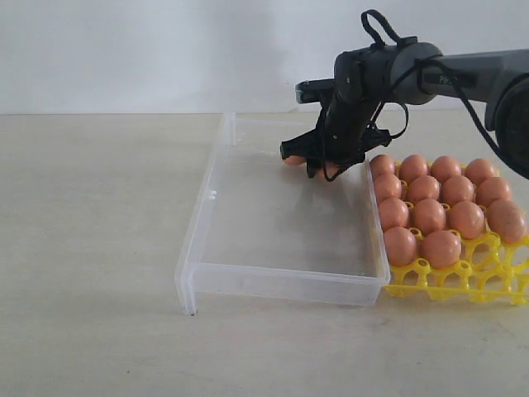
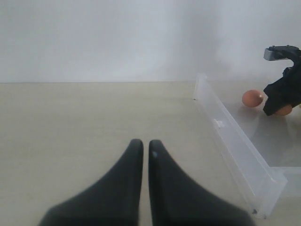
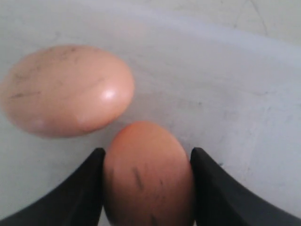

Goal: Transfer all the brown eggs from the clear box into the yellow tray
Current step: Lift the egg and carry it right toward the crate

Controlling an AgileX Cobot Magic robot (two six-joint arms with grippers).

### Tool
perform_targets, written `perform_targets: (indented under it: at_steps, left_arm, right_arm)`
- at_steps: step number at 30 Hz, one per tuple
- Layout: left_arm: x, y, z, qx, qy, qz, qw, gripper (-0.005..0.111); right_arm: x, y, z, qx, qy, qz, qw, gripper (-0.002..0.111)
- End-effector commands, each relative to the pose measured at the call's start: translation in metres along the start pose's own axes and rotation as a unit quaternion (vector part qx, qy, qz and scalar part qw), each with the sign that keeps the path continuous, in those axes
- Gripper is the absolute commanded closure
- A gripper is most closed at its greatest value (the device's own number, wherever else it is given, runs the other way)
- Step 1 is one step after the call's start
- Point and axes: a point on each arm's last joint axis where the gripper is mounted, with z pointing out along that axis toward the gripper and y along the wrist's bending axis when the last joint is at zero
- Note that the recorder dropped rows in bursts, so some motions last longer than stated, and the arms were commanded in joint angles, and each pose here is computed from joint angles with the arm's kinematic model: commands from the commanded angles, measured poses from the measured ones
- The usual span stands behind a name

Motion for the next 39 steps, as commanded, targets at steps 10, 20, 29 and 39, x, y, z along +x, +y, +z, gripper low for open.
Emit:
perform_targets:
  at_steps: [10, 20, 29, 39]
  left_arm:
    - [0.001, 0.000, 0.000, -0.001, 0.000, 0.000, 1.000, 0.103]
    - [0.001, 0.000, 0.000, -0.001, 0.000, 0.000, 1.000, 0.103]
    - [0.001, 0.000, 0.000, -0.001, 0.000, 0.000, 1.000, 0.103]
    - [0.001, 0.000, 0.000, -0.001, 0.000, 0.000, 1.000, 0.103]
  right_arm:
    - [0.149, -0.012, -0.193, -0.060, -0.414, 0.029, 0.908, 0.108]
    - [0.235, -0.087, -0.212, -0.186, -0.459, 0.144, 0.857, 0.108]
    - [0.195, -0.151, -0.199, -0.335, -0.352, 0.053, 0.872, 0.108]
    - [0.191, -0.182, -0.136, -0.364, -0.223, 0.055, 0.903, 0.108]
